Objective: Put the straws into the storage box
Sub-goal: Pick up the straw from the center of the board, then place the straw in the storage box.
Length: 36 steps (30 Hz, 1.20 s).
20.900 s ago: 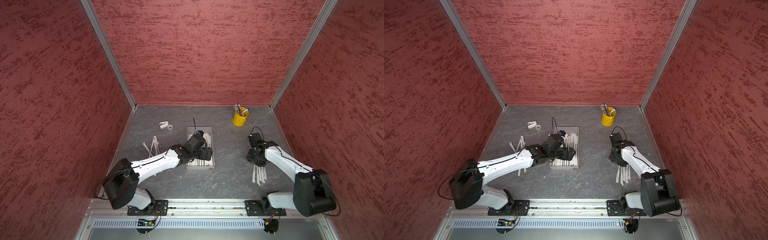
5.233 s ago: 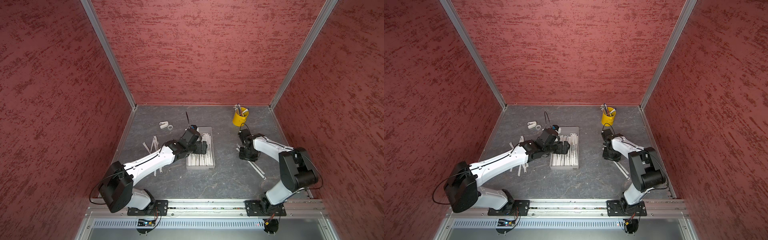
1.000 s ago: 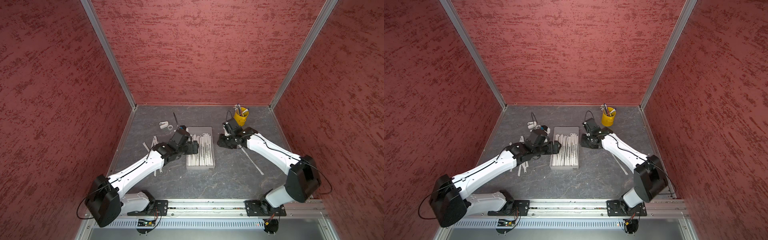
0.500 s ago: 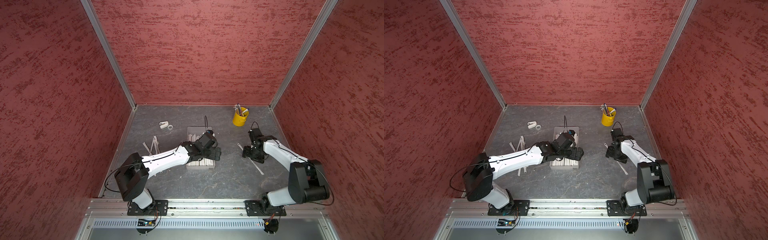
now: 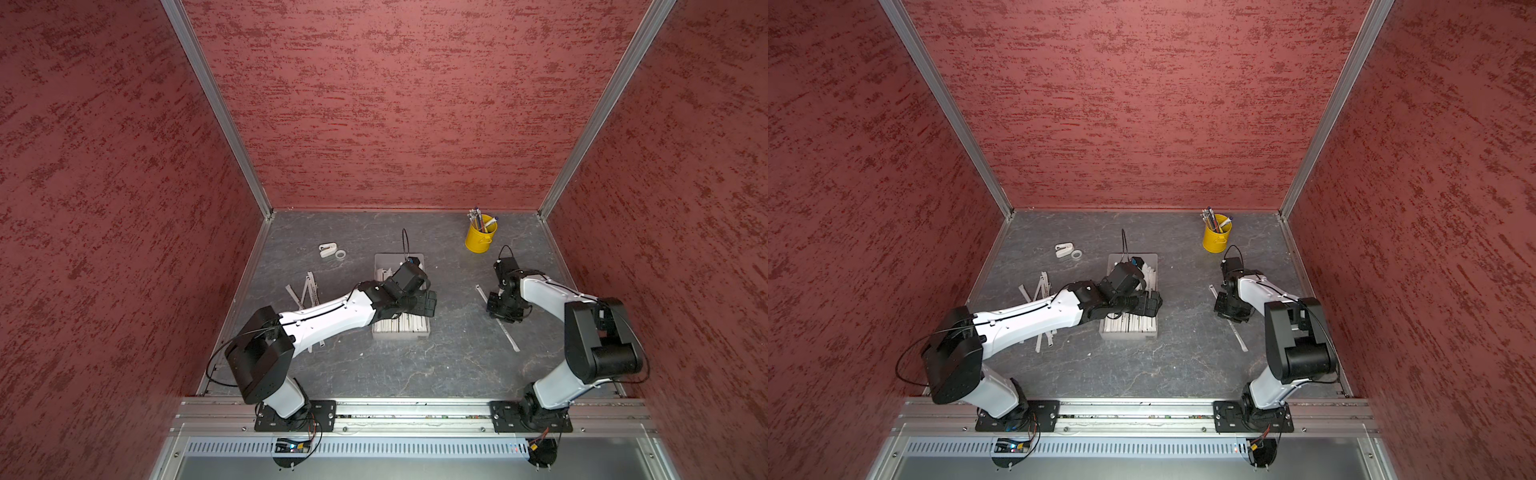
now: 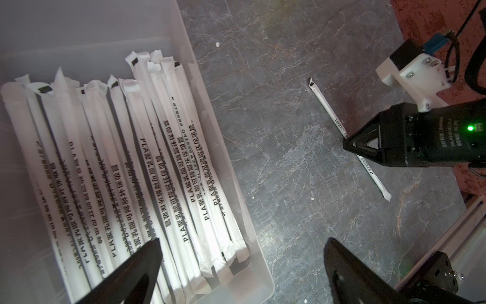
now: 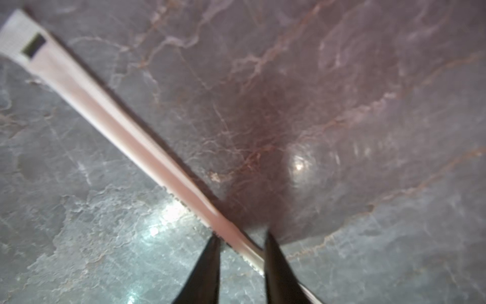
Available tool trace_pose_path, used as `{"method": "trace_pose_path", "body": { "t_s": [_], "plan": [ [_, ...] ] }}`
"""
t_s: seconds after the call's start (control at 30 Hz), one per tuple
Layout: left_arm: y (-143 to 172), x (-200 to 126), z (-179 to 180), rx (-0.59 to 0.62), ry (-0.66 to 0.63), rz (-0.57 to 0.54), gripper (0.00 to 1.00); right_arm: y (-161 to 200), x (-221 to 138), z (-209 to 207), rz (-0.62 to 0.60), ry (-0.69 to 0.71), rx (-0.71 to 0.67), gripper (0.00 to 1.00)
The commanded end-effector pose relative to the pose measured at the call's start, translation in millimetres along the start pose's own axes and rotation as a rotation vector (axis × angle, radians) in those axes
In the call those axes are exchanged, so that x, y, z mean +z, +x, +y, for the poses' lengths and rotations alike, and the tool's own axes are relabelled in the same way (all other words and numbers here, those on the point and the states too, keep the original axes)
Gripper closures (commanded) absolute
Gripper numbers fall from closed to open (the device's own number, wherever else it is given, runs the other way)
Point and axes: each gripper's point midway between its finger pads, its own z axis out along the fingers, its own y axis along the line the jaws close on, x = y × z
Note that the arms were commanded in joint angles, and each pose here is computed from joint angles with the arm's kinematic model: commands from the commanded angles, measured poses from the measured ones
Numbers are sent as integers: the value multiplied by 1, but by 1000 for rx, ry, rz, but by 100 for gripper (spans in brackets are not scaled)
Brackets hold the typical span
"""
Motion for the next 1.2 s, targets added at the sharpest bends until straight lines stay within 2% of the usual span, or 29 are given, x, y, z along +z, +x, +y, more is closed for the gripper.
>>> {"method": "trace_pose_path", "body": {
  "t_s": [0.0,0.47,0.7,0.87,1.03,1.17],
  "plan": [
    [-5,-13,18,-13,-33,-27,2,10,10,25,40,-58,-44,79],
    [-2,-41,87,-119,-136,-69,1,29,5,99,-1,-12,-224,96],
    [-3,-56,114,-160,-184,-98,2,35,-61,160,-134,-103,-297,100],
    [-7,-69,132,-191,-225,-132,1,54,-109,237,-202,-254,-349,100],
    [-2,-69,147,-226,-257,-116,1,57,-103,298,-216,-329,-323,100],
    [9,-63,158,-245,-280,-76,1,47,-90,303,-285,-311,-260,100]
  ]
}}
